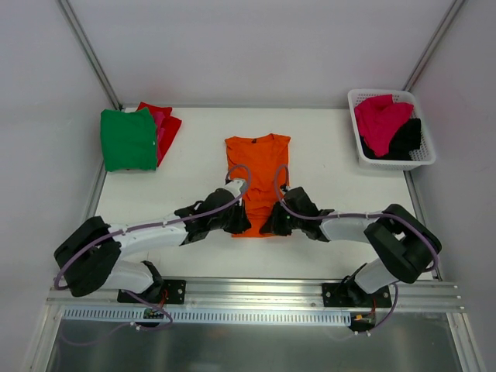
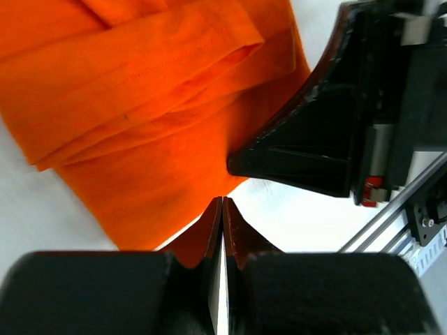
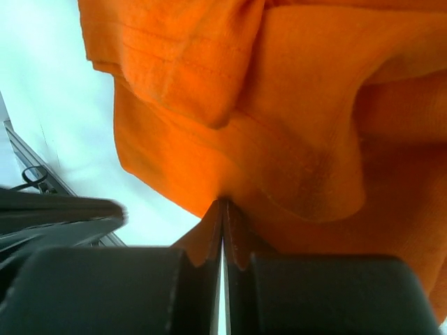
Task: Fold and stack the t-shirts
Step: Fold the tshirt
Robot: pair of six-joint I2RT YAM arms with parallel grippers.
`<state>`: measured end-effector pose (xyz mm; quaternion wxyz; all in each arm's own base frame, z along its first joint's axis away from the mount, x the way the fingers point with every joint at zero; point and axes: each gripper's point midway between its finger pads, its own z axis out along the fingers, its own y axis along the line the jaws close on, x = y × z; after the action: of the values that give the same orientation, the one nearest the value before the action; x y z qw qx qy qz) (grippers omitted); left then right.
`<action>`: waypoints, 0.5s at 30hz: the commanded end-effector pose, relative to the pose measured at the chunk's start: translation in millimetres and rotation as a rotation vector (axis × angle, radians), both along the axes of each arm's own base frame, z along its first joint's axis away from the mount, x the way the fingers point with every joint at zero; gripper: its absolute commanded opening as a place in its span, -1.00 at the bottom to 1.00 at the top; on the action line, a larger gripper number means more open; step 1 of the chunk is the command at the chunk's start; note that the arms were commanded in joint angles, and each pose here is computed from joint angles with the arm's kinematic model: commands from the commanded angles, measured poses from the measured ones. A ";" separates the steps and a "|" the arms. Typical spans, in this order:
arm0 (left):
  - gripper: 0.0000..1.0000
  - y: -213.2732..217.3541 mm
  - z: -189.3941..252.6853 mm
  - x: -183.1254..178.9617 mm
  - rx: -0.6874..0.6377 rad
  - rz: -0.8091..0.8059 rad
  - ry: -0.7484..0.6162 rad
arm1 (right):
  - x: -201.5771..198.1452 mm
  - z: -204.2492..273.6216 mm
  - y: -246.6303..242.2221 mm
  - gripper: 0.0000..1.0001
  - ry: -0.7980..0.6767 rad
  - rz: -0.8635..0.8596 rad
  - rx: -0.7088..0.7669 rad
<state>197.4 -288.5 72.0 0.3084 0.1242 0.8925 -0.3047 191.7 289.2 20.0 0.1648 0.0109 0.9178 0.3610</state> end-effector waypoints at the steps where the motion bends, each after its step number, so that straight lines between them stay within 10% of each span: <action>1: -1.00 -26.9 5.1 1.0 -0.075 -0.051 0.025 | -6.1 -7.7 -9.9 -0.99 0.001 -0.014 -0.035; 15: -1.00 -54.1 -39.9 20.4 0.000 -0.068 0.094 | -8.6 -7.7 -16.5 -0.99 -0.012 -0.011 -0.060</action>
<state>204.1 -325.4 20.2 0.2326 0.1333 0.9141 -0.3042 191.1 280.1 20.3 0.1791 0.0158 0.9198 0.3486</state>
